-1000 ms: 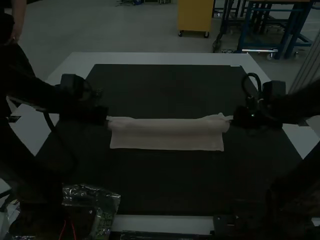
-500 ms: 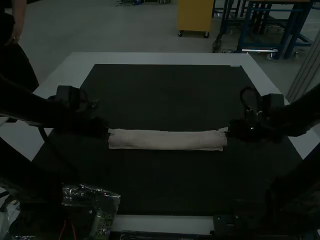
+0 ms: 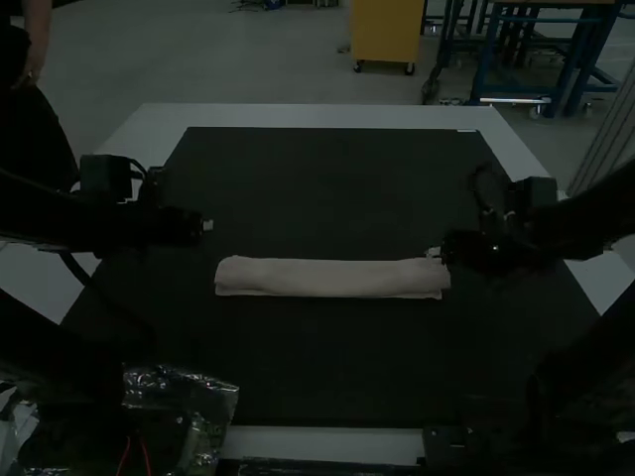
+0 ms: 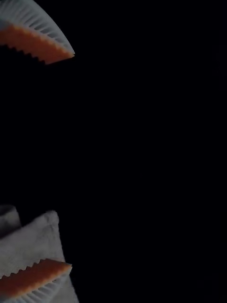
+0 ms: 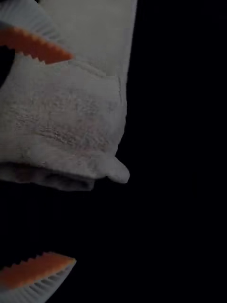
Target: Fold the towel.
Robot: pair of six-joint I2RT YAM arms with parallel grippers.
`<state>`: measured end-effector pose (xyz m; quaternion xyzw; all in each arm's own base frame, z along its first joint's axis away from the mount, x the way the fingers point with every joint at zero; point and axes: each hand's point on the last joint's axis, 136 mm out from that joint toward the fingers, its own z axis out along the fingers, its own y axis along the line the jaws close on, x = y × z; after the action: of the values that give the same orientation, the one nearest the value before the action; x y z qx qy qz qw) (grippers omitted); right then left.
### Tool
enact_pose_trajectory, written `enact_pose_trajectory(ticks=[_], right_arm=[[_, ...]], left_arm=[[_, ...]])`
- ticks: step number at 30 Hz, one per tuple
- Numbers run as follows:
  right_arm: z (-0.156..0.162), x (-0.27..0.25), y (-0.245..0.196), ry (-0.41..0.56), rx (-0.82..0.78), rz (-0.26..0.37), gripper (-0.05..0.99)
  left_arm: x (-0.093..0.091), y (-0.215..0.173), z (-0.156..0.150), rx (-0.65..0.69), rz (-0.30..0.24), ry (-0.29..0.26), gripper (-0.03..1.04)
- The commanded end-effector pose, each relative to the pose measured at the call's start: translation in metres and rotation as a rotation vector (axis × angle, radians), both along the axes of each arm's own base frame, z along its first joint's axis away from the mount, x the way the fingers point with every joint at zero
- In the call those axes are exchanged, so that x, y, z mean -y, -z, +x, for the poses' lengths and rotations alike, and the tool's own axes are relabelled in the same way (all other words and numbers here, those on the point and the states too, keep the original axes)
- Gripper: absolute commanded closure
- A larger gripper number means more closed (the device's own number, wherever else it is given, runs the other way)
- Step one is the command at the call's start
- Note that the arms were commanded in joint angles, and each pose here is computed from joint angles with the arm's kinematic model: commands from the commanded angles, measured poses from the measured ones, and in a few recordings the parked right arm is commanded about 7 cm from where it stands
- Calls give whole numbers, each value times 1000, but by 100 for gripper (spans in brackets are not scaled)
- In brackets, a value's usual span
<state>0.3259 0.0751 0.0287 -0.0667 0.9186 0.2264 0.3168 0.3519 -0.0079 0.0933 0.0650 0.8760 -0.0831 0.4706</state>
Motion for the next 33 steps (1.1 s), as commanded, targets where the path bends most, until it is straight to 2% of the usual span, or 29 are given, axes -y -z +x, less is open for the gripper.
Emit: enact_pose_trajectory(ticks=[1,6,15,20,21,22,23,26,28,33], right_arm=[[-4,-17,8,-53,-26,-3,3],[-6,-27,14,-77,-39,-20,3],[-1,-22,31,-56,-49,-61,3],[2,-21,43,-54,-54,-74,9],[2,-22,44,-61,-58,-72,20],[1,-26,44,-88,-55,-58,48],[1,-28,42,-106,-45,-48,95],[3,-33,33,-121,-41,0,96],[1,-29,31,-117,-57,1,96],[22,4,-7,-20,43,10,96]], left_arm=[[2,-13,5,25,-37,-3,4],[5,-9,2,11,-50,12,4],[7,-7,1,3,-61,18,4],[8,-8,1,6,-64,19,4],[8,-8,1,7,-66,20,4],[8,-8,1,7,-67,21,4],[8,-9,1,9,-68,23,4],[9,-9,1,12,-68,24,4],[9,-9,1,12,-69,25,4],[10,-8,0,12,-75,31,4]])
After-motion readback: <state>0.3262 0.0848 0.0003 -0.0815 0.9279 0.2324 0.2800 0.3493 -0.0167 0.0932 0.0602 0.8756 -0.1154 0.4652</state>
